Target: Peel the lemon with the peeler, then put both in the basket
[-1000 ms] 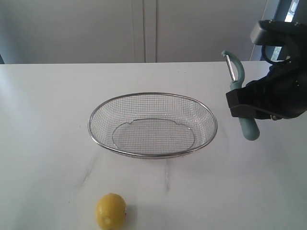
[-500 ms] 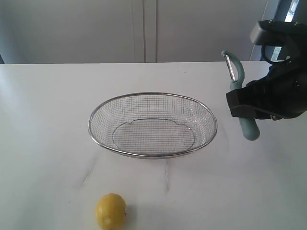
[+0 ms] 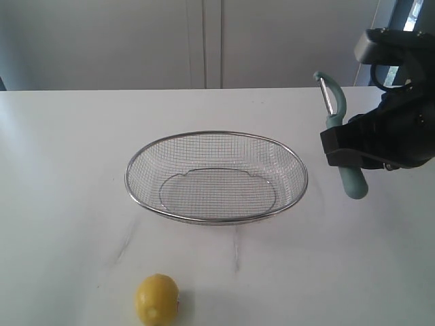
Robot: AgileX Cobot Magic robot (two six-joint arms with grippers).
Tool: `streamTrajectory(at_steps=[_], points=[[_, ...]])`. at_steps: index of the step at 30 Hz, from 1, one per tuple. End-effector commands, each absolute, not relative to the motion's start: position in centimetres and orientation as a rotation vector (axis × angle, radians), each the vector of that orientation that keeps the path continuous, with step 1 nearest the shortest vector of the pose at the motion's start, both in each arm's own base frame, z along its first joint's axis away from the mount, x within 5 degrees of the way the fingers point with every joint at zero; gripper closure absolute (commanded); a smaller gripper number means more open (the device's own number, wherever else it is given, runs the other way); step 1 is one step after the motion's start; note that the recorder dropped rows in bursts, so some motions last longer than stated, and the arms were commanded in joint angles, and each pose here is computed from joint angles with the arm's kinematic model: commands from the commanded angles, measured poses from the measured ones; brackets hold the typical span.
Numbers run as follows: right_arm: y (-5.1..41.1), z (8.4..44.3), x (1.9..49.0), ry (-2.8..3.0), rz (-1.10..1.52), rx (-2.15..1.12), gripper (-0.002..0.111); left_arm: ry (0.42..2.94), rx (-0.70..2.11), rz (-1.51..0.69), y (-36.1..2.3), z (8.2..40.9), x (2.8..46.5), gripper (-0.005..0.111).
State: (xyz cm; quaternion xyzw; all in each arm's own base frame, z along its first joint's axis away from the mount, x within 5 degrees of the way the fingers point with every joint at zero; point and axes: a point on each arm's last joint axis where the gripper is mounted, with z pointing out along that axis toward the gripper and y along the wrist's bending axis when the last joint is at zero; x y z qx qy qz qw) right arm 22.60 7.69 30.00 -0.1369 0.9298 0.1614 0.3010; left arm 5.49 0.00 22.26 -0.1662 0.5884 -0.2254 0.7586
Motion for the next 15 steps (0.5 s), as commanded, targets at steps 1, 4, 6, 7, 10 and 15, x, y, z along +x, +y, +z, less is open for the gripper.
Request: streamTrajectory(at_steps=[1,4,6,7,10,15], points=[[7.74,30.43,22.61,2.439,0.431,-0.367,0.108,1.33,-0.38,-0.495,-0.04,21.71,5.57,0.107],[7.74,30.43,22.61,2.439,0.431,-0.367,0.108,1.328,-0.379,-0.495,-0.04,21.73,5.57,0.107],[7.74,30.43,22.61,2.439,0.431,-0.367,0.108,1.324,-0.379,-0.496,-0.04,21.76,5.56,0.107],[7.74,30.43,22.61,2.439,0.431,-0.367,0.108,1.322,-0.378,-0.496,-0.03,21.78,5.55,0.107],[7.74,30.43,22.61,2.439,0.431,-0.367,0.108,1.322,-0.378,-0.496,-0.03,21.78,5.55,0.107],[7.74,30.43,22.61,2.439,0.431,-0.367,0.108,1.326,-0.35,-0.471,-0.08,21.84,5.54,0.107]])
